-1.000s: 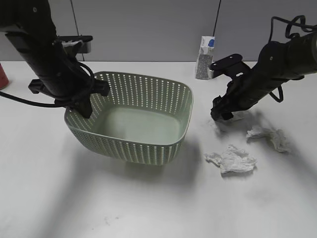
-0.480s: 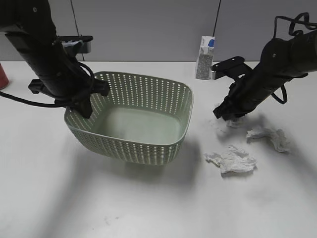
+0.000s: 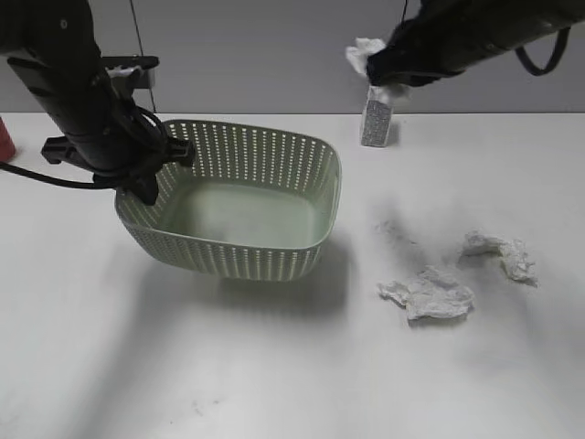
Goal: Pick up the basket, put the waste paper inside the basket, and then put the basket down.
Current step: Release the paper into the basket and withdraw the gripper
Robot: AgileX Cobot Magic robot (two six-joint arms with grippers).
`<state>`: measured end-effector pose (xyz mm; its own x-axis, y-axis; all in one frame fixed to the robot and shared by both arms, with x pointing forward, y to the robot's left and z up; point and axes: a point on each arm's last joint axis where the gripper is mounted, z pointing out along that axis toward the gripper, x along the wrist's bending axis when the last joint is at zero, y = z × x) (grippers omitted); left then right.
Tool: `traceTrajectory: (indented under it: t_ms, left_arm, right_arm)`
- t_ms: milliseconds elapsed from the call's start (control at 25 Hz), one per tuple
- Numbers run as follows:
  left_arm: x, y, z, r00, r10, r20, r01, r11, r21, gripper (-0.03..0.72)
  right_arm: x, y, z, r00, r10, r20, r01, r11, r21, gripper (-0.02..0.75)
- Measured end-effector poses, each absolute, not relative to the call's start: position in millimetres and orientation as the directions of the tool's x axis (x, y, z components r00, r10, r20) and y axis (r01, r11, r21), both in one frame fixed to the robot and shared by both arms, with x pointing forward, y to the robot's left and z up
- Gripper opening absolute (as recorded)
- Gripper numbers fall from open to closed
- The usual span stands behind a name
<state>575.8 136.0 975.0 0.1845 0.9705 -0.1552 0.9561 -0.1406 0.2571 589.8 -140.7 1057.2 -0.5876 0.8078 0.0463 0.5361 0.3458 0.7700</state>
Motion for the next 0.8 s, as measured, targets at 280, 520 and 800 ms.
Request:
traceTrajectory:
  t_ms: [280, 520, 800]
  left_arm:
    - [579, 136, 976, 0.17, 0.974, -0.151, 0.951, -0.122, 0.283, 0.003]
    - [579, 136, 976, 0.169, 0.974, -0.151, 0.951, -0.121, 0.283, 0.003]
    - [579, 136, 976, 0.169, 0.974, -0.15, 0.951, -0.122, 0.283, 0.003]
  right_arm:
    - [546, -57, 1052, -0.766, 0.642, 0.034, 0.418, 0.458, 0.784, 0.02]
    - [546, -34, 1018, -0.783, 0.621, 0.03, 0.427, 0.502, 0.752, 0.34]
    - [551, -35, 1037, -0.778, 0.628, -0.04, 0.369, 0.508, 0.778, 0.605]
